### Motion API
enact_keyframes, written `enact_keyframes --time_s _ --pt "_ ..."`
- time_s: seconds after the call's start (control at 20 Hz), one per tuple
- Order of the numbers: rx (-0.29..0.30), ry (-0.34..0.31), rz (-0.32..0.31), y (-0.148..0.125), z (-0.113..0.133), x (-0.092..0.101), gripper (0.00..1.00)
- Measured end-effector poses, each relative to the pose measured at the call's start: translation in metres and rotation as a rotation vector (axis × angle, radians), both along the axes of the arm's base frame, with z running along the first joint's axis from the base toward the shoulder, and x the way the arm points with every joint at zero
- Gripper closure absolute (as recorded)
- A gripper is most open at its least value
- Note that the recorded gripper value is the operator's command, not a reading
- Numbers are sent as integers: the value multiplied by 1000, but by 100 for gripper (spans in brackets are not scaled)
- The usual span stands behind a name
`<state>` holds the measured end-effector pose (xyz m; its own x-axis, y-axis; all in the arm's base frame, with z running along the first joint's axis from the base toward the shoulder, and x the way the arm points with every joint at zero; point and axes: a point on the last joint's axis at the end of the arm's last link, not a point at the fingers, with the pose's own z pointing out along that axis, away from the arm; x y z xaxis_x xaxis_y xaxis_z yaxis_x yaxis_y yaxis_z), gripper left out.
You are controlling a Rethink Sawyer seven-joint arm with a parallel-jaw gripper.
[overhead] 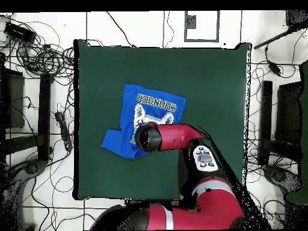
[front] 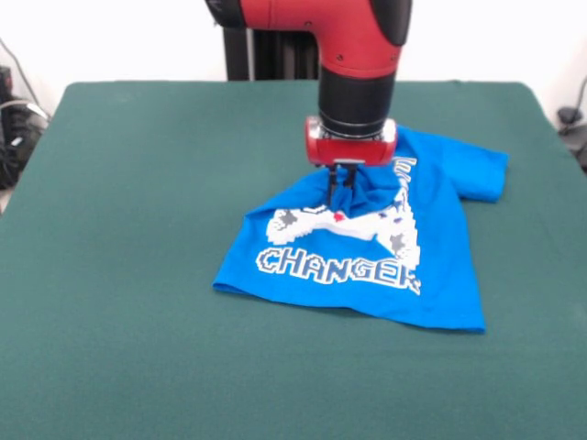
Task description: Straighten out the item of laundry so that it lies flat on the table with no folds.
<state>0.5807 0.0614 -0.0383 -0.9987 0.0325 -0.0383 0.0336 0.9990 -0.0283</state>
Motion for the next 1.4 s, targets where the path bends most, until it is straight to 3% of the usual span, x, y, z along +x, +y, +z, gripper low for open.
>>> enact_keyframes --time_s 0.55,1.4 --pt "59 -2 -48 -16 7 1 100" --pt "80 -6 -19 -24 12 1 100"
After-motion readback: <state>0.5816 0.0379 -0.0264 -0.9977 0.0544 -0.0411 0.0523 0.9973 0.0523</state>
